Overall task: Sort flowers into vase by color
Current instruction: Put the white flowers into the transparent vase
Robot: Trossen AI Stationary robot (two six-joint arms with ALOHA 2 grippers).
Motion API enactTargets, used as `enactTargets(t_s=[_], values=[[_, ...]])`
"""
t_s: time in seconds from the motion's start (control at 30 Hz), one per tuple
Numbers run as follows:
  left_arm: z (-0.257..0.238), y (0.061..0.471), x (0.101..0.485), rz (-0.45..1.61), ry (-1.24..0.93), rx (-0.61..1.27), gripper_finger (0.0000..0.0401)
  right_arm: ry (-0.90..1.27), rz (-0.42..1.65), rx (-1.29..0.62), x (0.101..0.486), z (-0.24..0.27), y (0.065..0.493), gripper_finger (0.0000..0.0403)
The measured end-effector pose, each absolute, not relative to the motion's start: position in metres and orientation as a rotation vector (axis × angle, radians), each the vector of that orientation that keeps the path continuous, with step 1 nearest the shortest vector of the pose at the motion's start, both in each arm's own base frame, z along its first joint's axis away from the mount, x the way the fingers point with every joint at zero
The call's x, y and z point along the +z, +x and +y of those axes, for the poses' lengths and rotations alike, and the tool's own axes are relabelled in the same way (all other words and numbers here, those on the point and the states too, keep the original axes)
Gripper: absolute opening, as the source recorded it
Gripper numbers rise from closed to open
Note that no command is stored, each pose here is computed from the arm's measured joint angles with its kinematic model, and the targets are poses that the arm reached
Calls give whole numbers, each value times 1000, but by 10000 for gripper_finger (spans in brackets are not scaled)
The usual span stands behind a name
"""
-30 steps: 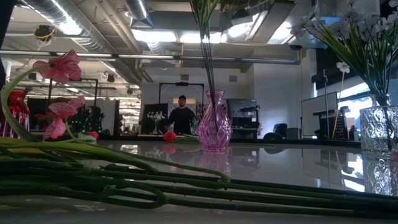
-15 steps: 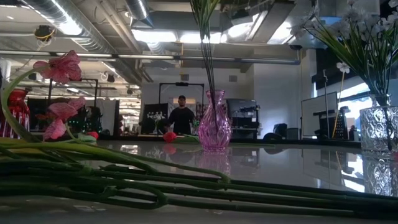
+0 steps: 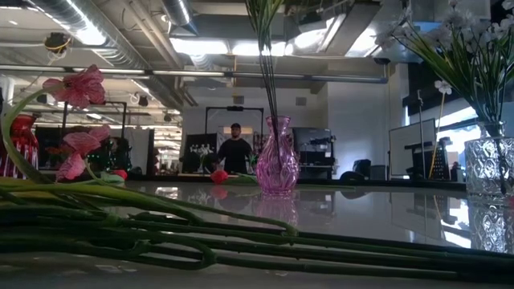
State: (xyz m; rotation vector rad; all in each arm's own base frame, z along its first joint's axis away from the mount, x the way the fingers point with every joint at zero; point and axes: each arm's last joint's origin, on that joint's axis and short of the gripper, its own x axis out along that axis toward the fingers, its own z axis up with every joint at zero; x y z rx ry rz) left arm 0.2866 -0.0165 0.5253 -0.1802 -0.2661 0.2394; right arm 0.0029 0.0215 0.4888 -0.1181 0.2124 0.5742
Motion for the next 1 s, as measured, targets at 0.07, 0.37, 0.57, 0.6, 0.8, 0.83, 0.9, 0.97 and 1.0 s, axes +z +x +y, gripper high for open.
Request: enactTargets(t_s=[0.07,0.37,0.57,0.6,0.8,0.83,0.9,0.97,1.0], values=[[-17,290,523,-256,-182,236,138,-157,241,574,481,20,7,7],[-14,294,512,-160,-229,290,138,-111,303,628,439,5,58,7],[-6,294,509,-133,-195,337,138,-142,297,584,419,-2,79,7],[-4,294,509,-132,-190,345,138,-141,310,569,416,-3,82,7],[11,294,506,-108,-173,399,138,-187,380,492,407,-9,116,7],[14,294,506,-106,-165,409,138,-197,391,494,408,-8,124,7],[19,294,506,-103,-155,426,138,-203,441,510,408,-1,141,7],[24,294,504,-90,-151,447,138,-217,501,537,409,10,157,7],[27,293,504,-84,-150,455,138,-219,535,549,409,15,162,7]])
